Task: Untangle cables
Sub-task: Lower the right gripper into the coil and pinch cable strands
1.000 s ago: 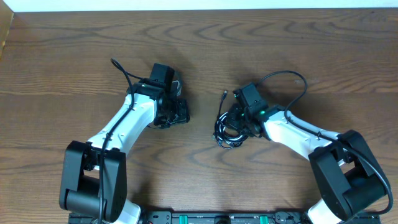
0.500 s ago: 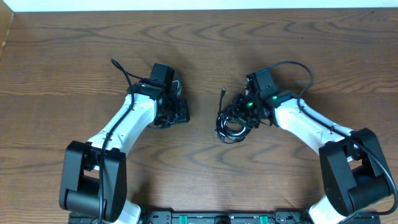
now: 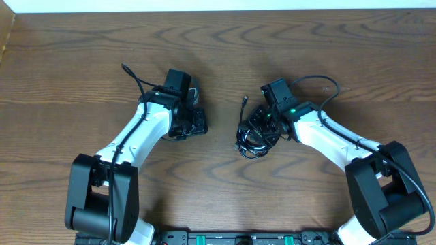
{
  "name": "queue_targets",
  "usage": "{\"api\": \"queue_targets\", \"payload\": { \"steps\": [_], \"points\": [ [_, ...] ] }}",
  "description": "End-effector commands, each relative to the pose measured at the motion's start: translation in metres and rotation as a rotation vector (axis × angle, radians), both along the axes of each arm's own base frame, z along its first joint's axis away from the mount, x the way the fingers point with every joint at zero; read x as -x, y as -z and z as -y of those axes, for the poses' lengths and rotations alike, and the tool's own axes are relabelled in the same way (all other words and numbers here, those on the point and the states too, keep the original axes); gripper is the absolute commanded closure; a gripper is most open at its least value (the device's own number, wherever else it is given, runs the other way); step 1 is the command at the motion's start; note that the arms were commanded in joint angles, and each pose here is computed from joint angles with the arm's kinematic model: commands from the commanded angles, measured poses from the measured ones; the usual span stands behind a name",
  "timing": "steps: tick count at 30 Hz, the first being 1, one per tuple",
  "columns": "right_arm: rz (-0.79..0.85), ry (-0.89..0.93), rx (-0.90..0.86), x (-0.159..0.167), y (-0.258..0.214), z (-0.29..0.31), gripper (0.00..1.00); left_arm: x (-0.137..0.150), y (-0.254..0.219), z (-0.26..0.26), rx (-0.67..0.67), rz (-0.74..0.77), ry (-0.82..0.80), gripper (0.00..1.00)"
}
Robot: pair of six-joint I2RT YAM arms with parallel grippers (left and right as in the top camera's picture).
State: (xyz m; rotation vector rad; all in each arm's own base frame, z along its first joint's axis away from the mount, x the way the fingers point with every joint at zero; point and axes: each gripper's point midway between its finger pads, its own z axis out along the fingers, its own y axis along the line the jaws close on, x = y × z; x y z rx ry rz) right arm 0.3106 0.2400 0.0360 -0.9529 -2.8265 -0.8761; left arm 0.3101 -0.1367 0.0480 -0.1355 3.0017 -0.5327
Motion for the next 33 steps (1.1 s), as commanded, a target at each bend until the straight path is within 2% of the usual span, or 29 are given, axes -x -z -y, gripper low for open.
{"api": "queue_targets", "payload": {
  "steps": [1,6,9,15,19,26,29,33],
  "points": [
    [-0.051,0.132,0.056,0.0,0.007,0.003,0.57,-0.004,-0.005,-0.002,-0.006,0.022,0.002,0.59],
    [-0.11,0.255,0.078,0.006,0.011,0.0,0.6,-0.004,-0.005,-0.002,-0.006,0.023,0.002,0.59],
    [-0.099,0.31,0.115,0.005,0.014,0.003,0.65,-0.004,-0.005,-0.002,-0.006,0.022,0.002,0.59],
    [-0.056,0.362,0.213,0.002,0.019,0.018,0.82,-0.004,-0.005,-0.002,-0.006,0.022,0.002,0.59],
    [-0.031,0.363,0.3,0.003,0.023,0.034,0.99,-0.004,-0.005,-0.002,-0.006,0.022,0.002,0.59],
    [0.076,0.151,0.38,0.0,0.023,0.04,0.98,-0.004,-0.005,-0.002,-0.006,0.023,0.002,0.59],
    [0.063,0.142,0.344,0.001,0.022,0.034,0.78,-0.004,-0.005,-0.002,-0.006,0.023,0.002,0.59],
    [0.037,0.116,0.199,-0.001,0.015,0.012,0.71,-0.004,-0.005,-0.002,-0.006,0.023,0.002,0.59]
  ]
}}
